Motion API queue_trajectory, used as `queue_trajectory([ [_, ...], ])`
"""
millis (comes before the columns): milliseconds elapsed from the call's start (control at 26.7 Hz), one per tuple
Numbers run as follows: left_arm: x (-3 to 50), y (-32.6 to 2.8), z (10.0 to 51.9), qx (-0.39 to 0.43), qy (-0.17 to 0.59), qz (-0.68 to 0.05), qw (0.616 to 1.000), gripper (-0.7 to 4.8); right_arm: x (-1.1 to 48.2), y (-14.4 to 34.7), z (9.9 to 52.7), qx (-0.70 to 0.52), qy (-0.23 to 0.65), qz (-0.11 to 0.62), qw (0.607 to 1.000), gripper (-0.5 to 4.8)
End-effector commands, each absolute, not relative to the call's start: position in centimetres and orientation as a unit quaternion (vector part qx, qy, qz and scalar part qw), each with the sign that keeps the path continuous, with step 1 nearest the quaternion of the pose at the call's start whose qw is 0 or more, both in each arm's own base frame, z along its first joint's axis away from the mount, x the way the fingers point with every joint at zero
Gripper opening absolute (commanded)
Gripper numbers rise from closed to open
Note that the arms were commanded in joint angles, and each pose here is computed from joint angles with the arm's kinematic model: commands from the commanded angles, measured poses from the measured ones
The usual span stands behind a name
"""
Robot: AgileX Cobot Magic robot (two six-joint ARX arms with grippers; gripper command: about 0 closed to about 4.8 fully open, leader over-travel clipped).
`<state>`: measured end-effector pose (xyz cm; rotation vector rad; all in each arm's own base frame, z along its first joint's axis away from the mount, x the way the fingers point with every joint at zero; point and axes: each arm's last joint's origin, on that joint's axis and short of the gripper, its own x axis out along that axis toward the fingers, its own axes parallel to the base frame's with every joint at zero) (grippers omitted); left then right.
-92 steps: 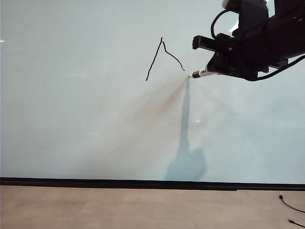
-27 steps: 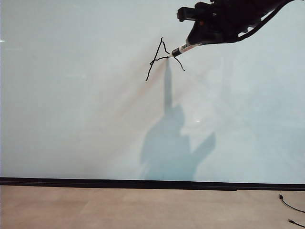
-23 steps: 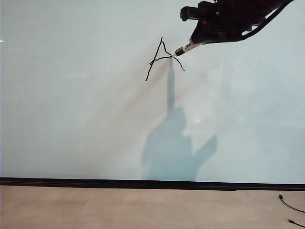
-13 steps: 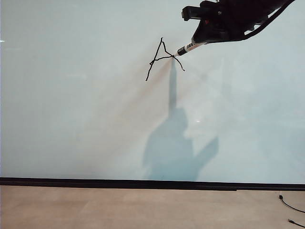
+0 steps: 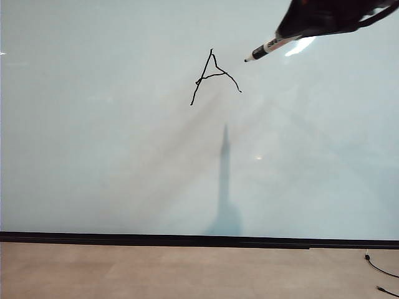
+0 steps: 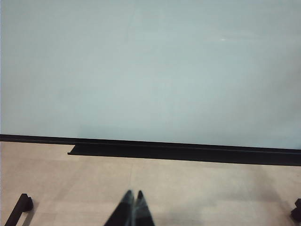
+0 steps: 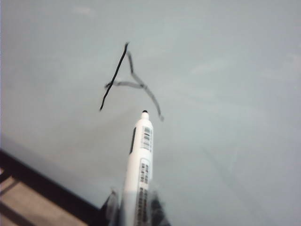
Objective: Pick up the pen on the shelf to the right of the whiteboard and write the letter A.
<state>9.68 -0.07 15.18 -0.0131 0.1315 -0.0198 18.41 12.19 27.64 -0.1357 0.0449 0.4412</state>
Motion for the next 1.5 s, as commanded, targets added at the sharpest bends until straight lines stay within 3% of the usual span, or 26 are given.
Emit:
queue_trajectory([
  [37, 9.7, -0.1, 15.3, -0.005, 0.061, -0.012, 0.998, -0.05, 17.0, 11.1, 27.4, -0.082, 0.027, 0.196, 0.977, -0.09],
  [637, 9.7, -0.1, 15.3, -0.005, 0.061, -0.012, 0.998, -0.04, 9.7, 5.7, 21.6, -0.064, 0.010, 0.149, 0.987, -0.09],
  [1124, 9.7, -0.1, 15.3, -0.005, 0.061, -0.012, 0.998, -0.04, 8.2, 4.6, 17.4, -0.024, -0.007, 0.143, 0.989, -0.09],
  [1499, 9.7, -0.1, 15.3, -0.005, 0.061, -0.012, 0.998, -0.04, 8.3, 4.7, 16.5, -0.036, 0.019, 0.144, 0.989, -0.09],
])
